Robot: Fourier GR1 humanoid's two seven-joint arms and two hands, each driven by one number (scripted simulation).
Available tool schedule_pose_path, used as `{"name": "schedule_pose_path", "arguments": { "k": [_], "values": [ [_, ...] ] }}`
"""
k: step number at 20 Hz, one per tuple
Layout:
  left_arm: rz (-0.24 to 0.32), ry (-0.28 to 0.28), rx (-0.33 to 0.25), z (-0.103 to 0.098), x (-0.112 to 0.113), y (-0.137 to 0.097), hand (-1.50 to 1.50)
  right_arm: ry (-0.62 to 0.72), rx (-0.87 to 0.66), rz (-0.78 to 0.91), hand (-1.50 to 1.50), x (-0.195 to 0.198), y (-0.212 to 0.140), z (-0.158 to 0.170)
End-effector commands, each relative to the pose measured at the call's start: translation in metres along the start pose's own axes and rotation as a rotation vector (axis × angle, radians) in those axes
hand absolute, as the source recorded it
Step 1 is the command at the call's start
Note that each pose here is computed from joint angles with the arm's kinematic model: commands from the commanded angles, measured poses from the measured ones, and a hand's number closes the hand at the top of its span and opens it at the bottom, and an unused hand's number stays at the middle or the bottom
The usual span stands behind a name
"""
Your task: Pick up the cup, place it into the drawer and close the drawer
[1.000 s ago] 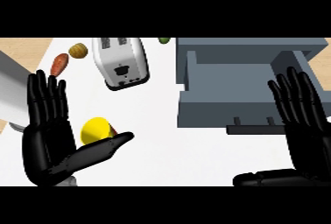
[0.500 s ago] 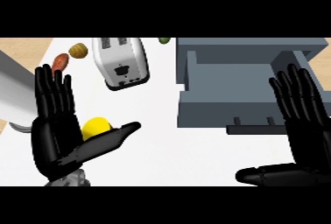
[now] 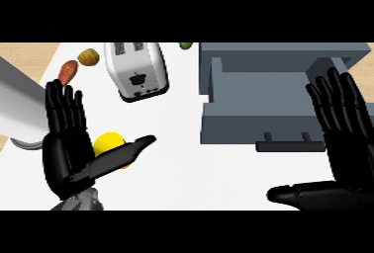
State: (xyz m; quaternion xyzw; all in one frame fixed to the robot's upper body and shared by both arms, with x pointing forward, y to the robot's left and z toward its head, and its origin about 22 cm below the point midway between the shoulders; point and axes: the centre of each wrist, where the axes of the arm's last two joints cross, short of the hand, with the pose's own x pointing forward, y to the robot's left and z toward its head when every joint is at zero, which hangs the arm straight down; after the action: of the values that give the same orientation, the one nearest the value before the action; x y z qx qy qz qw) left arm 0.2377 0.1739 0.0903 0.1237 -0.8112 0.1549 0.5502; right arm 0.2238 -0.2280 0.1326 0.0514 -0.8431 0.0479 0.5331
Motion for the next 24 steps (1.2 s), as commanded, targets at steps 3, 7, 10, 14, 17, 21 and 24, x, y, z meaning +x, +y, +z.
{"name": "schedule_pose_path", "arguments": {
  "k": [3,7,10,14,17,21,24],
  "values": [
    [-0.033,0.046,0.036,0.015,-0.012,0.014,-1.5,-0.009,0.026,0.009,-1.5,0.003,-0.02,0.007],
    [-0.042,0.071,0.062,0.027,-0.03,0.002,-1.5,-0.02,0.016,-0.001,-1.5,0.001,0.002,-0.021],
    [-0.068,0.128,0.093,0.037,-0.048,0.034,-1.5,-0.026,-0.004,-0.003,-1.5,0.004,-0.004,0.001],
    [-0.076,0.12,0.141,0.034,-0.069,0.055,-1.5,0.008,0.006,0.01,-1.5,-0.004,-0.006,0.006],
    [-0.099,0.125,0.12,0.039,-0.067,0.049,-1.5,0.011,0.023,-0.001,-1.5,-0.01,-0.001,0.0],
    [-0.086,0.144,0.114,0.059,-0.087,0.061,-1.5,0.005,0.015,0.0,-1.5,0.016,-0.01,-0.007],
    [-0.081,0.177,0.134,0.057,-0.117,0.085,-1.5,0.008,0.023,-0.028,-1.5,-0.001,-0.023,-0.011]
  ]
}}
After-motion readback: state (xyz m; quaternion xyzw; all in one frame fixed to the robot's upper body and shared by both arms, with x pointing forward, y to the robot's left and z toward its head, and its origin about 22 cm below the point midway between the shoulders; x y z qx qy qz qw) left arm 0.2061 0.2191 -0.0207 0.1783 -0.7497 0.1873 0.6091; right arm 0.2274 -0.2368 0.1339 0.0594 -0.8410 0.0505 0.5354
